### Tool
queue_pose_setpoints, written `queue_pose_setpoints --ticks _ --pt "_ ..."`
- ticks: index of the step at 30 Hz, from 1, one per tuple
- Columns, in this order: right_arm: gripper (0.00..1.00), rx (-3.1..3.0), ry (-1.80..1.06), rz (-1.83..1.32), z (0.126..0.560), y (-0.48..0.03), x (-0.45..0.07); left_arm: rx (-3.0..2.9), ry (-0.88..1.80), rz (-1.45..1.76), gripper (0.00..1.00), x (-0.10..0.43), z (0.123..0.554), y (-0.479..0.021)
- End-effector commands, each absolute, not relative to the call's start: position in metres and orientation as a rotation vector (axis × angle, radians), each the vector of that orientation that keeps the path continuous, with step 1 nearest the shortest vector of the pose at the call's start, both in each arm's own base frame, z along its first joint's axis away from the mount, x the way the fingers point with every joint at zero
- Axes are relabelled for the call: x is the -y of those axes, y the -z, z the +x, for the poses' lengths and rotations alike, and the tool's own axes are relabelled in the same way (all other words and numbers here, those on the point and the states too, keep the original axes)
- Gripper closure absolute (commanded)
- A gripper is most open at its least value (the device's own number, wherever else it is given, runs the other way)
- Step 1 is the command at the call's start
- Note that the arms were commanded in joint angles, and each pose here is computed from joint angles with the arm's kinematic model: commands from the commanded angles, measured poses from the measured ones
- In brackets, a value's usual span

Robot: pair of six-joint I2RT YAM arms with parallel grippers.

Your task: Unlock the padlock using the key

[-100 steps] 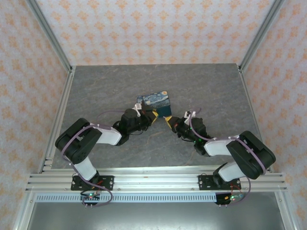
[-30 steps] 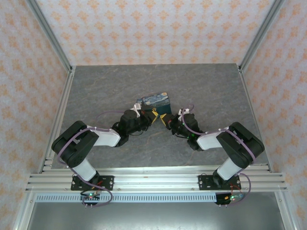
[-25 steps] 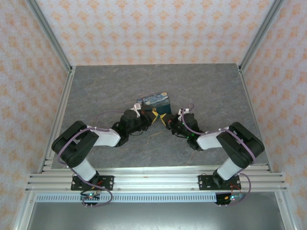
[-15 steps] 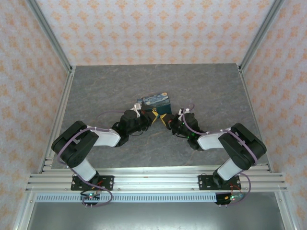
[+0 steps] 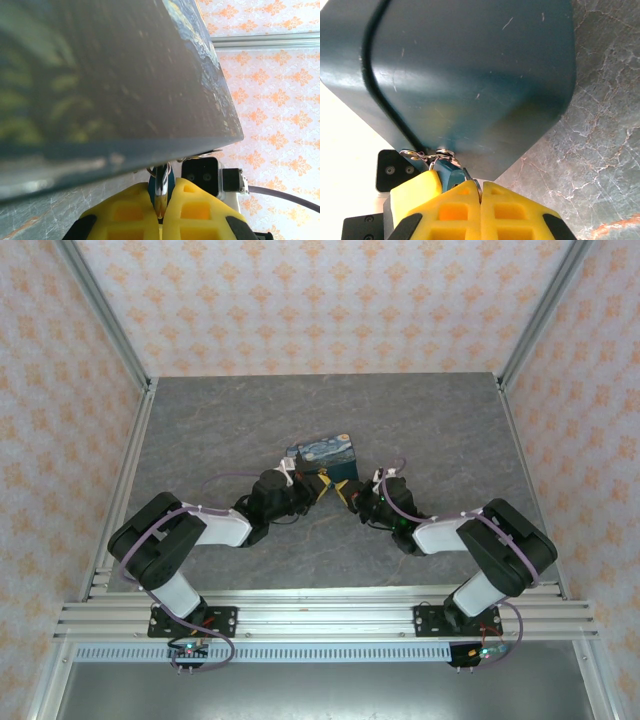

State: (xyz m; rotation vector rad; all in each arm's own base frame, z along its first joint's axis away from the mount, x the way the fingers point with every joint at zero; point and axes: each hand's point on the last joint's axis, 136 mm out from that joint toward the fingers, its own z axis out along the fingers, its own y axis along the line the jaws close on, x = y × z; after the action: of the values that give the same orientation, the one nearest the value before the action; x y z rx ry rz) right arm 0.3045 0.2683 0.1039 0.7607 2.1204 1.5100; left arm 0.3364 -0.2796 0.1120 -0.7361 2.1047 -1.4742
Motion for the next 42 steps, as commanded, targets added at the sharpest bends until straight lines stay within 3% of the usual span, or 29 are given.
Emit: queue_pose_setpoints --ticks 1,42 --pt "1.0 -2.095 -1.532 0.71 0.301 -0.115 -0.27 -2.052 1.478 -0.714 1.0 0.281 0.342 -0.128" --pt "1.0 -2.062 -1.601 0.686 0.314 -0.13 -0.286 -2.02 1.522 -0.692 1.0 0.286 0.344 -0.142"
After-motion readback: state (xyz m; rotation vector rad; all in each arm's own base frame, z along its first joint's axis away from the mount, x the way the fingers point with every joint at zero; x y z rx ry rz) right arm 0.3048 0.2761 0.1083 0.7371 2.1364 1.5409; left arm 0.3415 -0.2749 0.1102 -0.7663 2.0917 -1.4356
